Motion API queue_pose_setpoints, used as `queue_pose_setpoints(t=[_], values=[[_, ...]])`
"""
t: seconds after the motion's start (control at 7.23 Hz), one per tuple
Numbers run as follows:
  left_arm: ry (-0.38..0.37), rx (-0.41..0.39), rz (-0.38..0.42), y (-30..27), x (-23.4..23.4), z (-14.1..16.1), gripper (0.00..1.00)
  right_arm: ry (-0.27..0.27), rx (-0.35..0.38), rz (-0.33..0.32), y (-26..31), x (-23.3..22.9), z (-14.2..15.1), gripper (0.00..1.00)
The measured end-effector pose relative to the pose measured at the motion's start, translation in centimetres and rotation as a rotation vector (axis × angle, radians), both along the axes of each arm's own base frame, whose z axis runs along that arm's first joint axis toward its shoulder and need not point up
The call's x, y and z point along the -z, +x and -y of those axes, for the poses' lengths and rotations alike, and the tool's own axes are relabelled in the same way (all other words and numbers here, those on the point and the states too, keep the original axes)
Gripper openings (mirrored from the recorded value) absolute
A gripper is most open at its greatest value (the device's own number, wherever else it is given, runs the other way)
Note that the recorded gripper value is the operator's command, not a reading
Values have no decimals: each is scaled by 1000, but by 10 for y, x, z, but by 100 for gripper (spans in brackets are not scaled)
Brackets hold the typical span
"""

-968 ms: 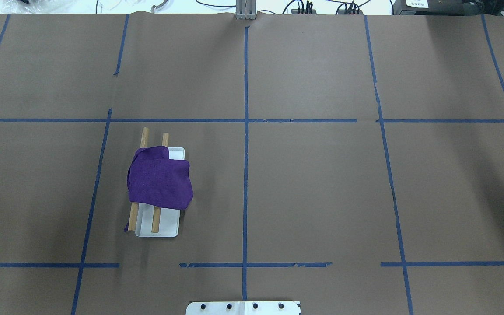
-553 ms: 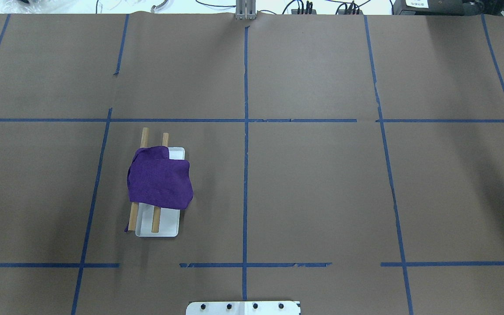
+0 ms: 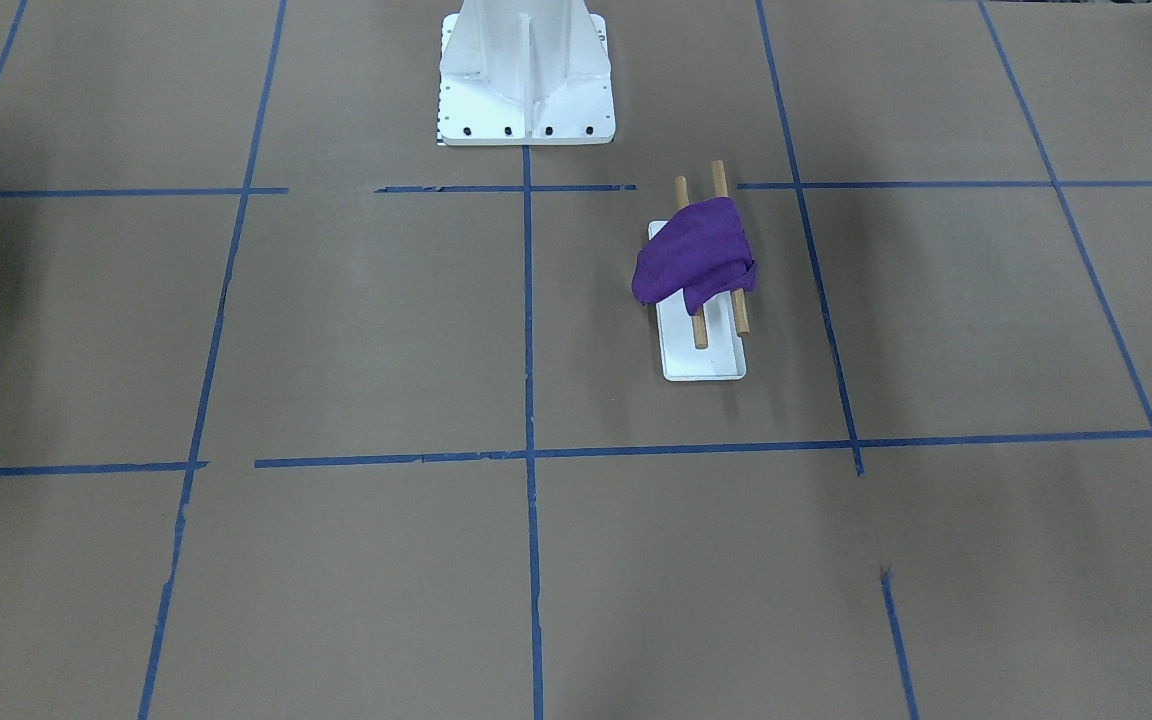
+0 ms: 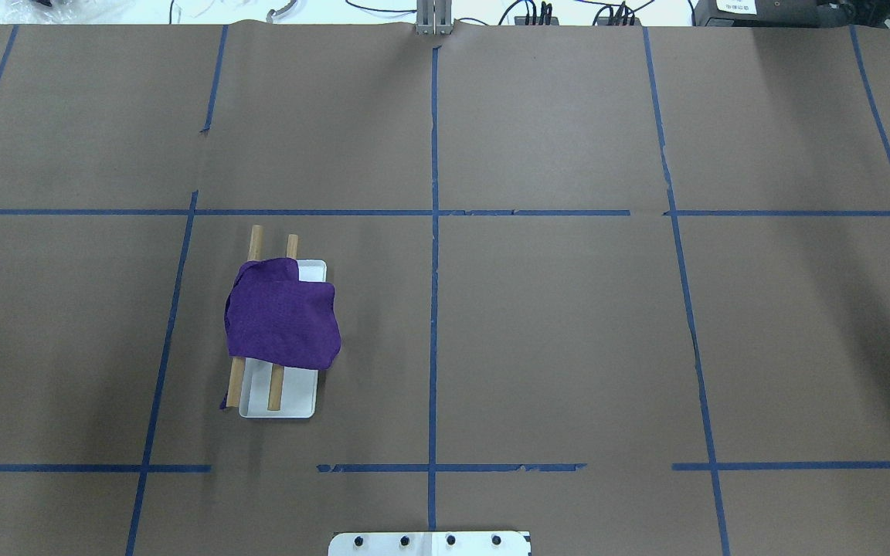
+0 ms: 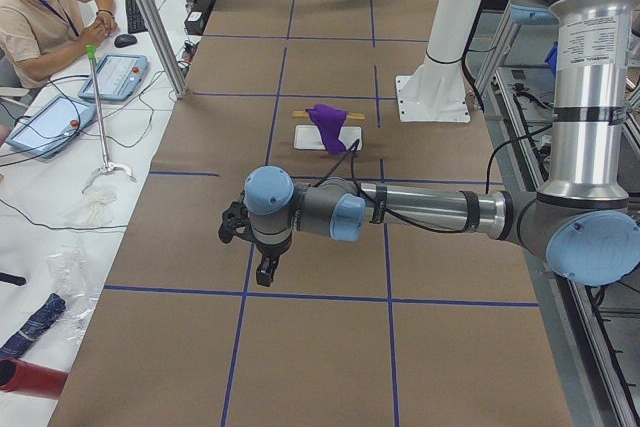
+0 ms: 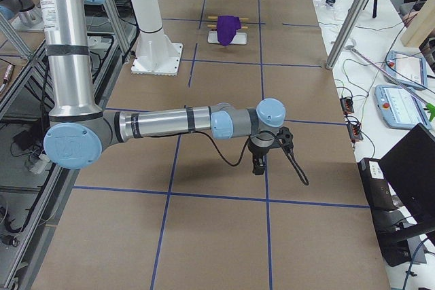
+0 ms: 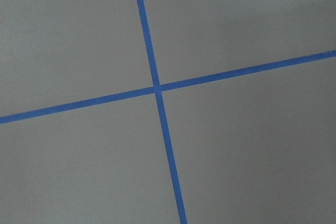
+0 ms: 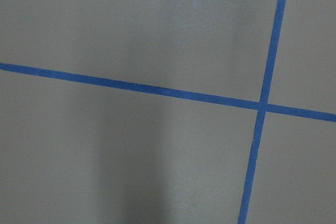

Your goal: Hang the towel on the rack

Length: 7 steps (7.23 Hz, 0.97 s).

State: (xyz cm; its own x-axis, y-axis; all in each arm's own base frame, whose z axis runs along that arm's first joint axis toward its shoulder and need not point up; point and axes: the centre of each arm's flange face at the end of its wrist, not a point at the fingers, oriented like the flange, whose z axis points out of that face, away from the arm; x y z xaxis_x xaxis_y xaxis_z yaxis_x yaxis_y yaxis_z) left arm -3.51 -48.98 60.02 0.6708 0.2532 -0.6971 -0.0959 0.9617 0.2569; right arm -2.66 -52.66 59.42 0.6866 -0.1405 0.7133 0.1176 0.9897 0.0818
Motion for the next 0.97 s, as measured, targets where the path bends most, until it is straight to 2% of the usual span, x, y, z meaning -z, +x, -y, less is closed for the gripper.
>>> queue_pose_setpoints(t=[0.97], values=[[37,-13,-5,7,20,2,100,-22,-3,17,2,-9,-8,100]])
